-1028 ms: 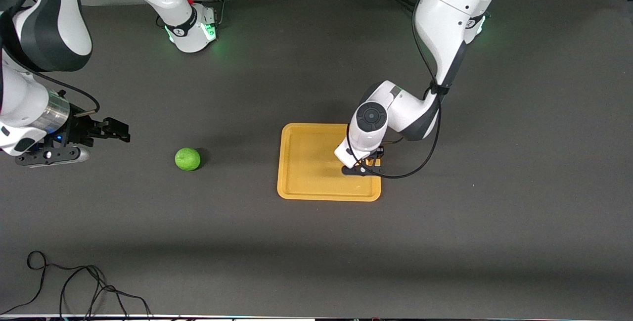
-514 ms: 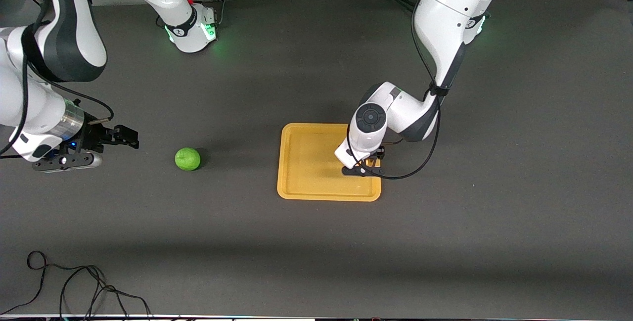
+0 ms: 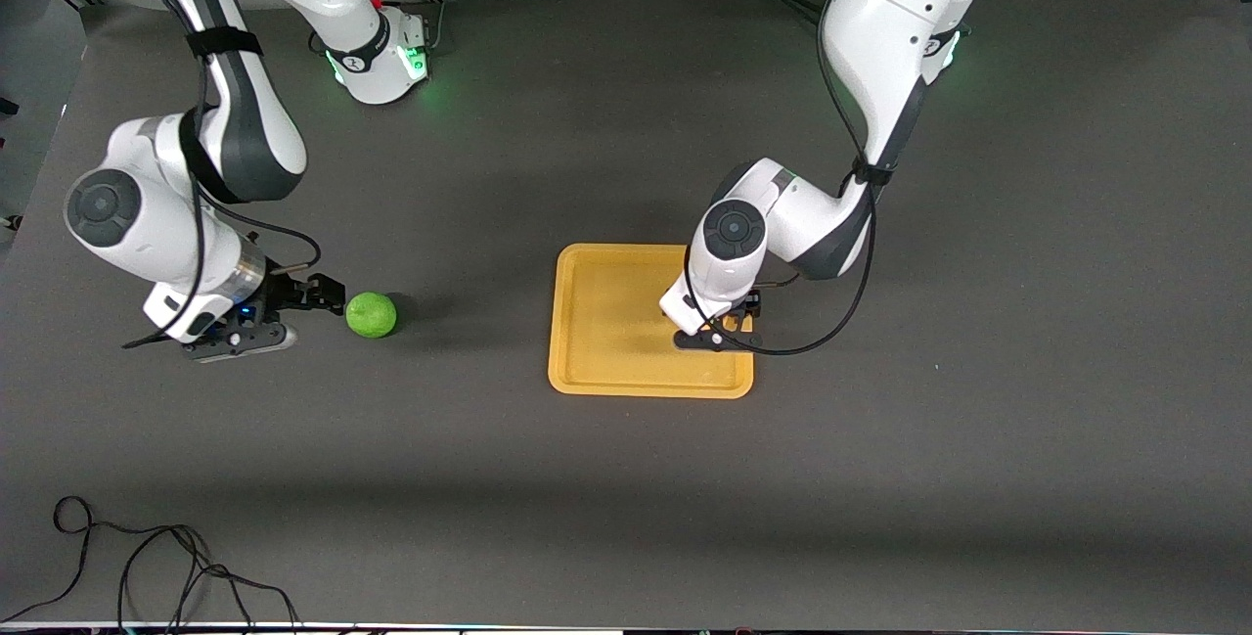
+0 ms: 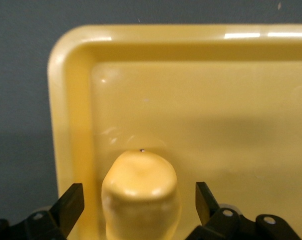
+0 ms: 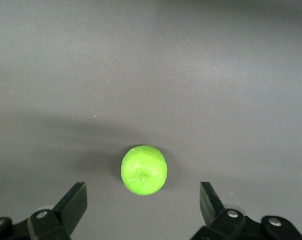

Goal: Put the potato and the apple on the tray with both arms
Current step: 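Lower the potato onto the tray while the right gripper reaches the apple, then grasp the green apple with the right gripper while the left gripper withdraws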

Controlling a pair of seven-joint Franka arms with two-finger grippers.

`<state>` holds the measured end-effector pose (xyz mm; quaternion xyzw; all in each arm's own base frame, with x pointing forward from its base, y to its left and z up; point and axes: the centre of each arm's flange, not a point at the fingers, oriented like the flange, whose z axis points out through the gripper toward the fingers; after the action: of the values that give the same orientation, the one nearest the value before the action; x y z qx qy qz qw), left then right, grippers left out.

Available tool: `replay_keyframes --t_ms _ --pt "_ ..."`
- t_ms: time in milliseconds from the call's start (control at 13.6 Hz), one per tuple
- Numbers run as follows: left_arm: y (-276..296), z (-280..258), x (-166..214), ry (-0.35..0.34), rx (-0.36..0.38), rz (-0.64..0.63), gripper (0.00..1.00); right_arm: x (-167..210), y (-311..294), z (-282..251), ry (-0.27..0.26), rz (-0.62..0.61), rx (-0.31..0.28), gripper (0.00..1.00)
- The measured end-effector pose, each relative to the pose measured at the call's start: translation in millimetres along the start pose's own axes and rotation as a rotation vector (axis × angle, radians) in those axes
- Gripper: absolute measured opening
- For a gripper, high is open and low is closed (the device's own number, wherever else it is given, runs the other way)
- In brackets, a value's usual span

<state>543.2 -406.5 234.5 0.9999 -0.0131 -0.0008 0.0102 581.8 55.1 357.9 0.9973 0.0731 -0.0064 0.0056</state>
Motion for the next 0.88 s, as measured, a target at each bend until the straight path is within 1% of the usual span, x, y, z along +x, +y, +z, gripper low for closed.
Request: replay_keyframes --t_ms 147,367,514,734,881 --pt "-10.8 -44.3 6.8 0.0 0.012 -0.008 1.0 2.4 1.7 18.1 -0.007 0.014 0.011 1.0" --pt "-67.3 -113.9 26.8 -0.022 0.034 -0.009 1.0 3.3 1.4 44.1 -0.034 0.053 0.055 1.0" --pt "-121.4 -149.2 41.0 -0.046 0.044 -0.005 1.0 1.6 1.1 60.7 -0.041 0.062 0.061 1.0" --pt "-218.5 -199.5 50.0 -0.115 0.039 0.046 1.0 -12.4 -3.4 92.2 -0.014 0.06 0.053 1.0" --pt "-292.4 -238.4 46.4 -0.141 0.023 0.086 1.0 -25.2 -8.3 114.7 -0.005 0.055 0.048 1.0"
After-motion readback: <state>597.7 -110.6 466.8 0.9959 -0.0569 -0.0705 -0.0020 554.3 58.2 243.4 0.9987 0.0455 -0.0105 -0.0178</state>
